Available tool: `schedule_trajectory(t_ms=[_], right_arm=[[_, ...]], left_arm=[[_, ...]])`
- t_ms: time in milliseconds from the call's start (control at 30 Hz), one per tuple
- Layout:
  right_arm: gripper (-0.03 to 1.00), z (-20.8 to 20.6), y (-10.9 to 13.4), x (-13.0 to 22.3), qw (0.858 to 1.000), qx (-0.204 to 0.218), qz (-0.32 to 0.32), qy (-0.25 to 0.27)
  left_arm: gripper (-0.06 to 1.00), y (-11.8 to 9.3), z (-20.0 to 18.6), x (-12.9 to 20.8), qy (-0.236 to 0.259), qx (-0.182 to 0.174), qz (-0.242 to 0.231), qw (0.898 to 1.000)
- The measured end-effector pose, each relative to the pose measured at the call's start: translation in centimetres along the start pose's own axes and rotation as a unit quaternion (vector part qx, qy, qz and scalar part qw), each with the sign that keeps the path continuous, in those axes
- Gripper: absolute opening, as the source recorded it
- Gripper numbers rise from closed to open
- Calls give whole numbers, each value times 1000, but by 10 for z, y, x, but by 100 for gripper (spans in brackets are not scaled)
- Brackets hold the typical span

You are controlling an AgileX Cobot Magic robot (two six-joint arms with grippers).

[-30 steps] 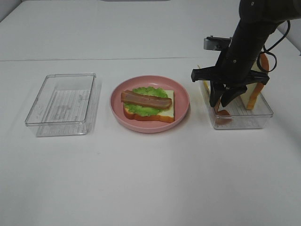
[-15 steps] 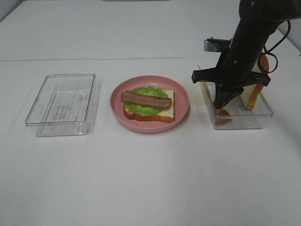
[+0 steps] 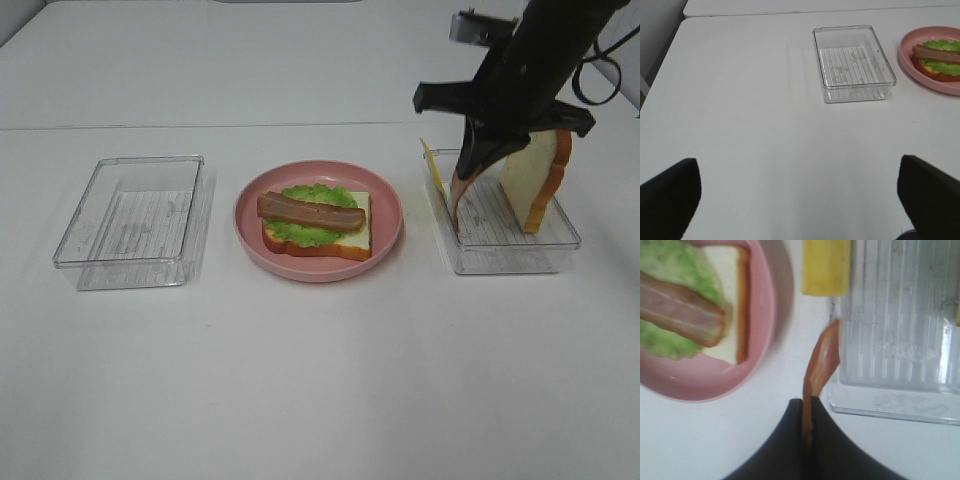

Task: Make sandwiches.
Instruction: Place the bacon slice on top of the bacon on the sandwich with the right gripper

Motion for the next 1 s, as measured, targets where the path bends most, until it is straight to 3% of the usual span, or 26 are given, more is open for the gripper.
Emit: schedule_trajectory(t_ms=[33, 67, 100, 167, 200, 233, 300, 333, 400, 567, 833, 1000], right_arm=[[2, -16, 10, -1, 999, -27, 9, -18], [2, -16, 10, -1, 999, -27, 9, -18], [2, -25, 23, -2, 997, -64, 21, -26], [2, -28, 31, -2, 996, -84, 24, -28], [2, -32, 46, -3, 991, -126, 25, -30], [2, -32, 46, -3, 991, -126, 25, -30], [2, -39, 71, -6, 980, -195, 19, -37], [2, -39, 71, -6, 980, -195, 19, -37], [2, -45, 93, -11, 966, -254, 19, -49], [2, -32, 118, -10, 959, -280, 2, -43], [2, 2, 161, -7, 957, -288, -42, -5], [2, 16, 176, -12, 954, -294, -53, 19]], left_arm=[[99, 0, 0, 0, 0, 0, 0, 1000], [99, 0, 0, 0, 0, 0, 0, 1000], [99, 0, 0, 0, 0, 0, 0, 1000], [99, 0, 0, 0, 0, 0, 0, 1000], [99, 0, 0, 0, 0, 0, 0, 1000], [99, 0, 0, 0, 0, 0, 0, 1000], [99, 0, 0, 0, 0, 0, 0, 1000], [99, 0, 0, 0, 0, 0, 0, 1000], [99, 0, 0, 0, 0, 0, 0, 1000], [99, 0, 0, 0, 0, 0, 0, 1000], [99, 0, 0, 0, 0, 0, 0, 1000], [99, 0, 0, 0, 0, 0, 0, 1000]])
Point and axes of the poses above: a point on each arm's last joint axis where the gripper is mounted, z pointing out along that axis toward the gripper, y along the wrist's bending axis when the last joint is at zero, x = y × z, the point moved 9 cm from there along z, pointing out along that axis toward the gripper, and after that the axes turned 7 degrees about z, right-handed, at the moved point
